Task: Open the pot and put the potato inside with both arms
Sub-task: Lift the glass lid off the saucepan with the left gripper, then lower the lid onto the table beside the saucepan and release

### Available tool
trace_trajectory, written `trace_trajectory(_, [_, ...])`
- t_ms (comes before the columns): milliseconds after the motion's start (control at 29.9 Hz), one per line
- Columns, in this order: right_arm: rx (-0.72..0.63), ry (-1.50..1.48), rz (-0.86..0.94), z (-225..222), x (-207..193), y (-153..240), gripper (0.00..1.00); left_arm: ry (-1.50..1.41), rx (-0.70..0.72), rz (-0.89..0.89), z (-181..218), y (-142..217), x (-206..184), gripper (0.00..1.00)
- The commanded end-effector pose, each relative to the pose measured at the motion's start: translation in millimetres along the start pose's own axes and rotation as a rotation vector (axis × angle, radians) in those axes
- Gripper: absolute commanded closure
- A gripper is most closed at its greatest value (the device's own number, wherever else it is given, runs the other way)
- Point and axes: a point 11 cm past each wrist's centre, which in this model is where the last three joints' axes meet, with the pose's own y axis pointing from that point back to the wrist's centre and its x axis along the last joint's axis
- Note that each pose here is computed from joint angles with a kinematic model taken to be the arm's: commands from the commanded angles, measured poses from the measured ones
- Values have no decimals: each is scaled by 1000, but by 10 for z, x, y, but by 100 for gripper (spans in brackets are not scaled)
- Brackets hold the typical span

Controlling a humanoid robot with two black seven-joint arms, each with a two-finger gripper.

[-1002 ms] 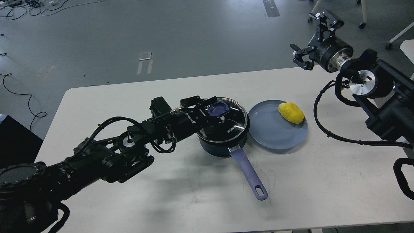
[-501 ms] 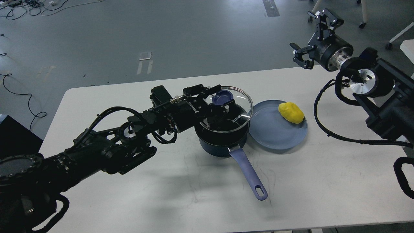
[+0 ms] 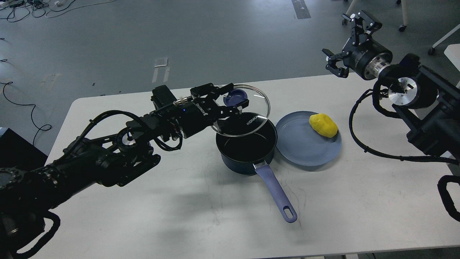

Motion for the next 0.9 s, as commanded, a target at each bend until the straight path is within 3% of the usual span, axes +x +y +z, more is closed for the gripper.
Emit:
trace_trajectory(0, [-1, 3, 2, -4, 9, 3, 0, -5, 40, -29, -158, 251, -47, 86])
trace_trajectory(434, [-21, 21, 9, 50, -11, -11, 0, 72, 226, -160, -500, 1411, -486, 84])
trace_trajectory(868, [-22, 41, 14, 9, -29, -31, 0, 212, 286, -233, -256, 1631, -1126, 79])
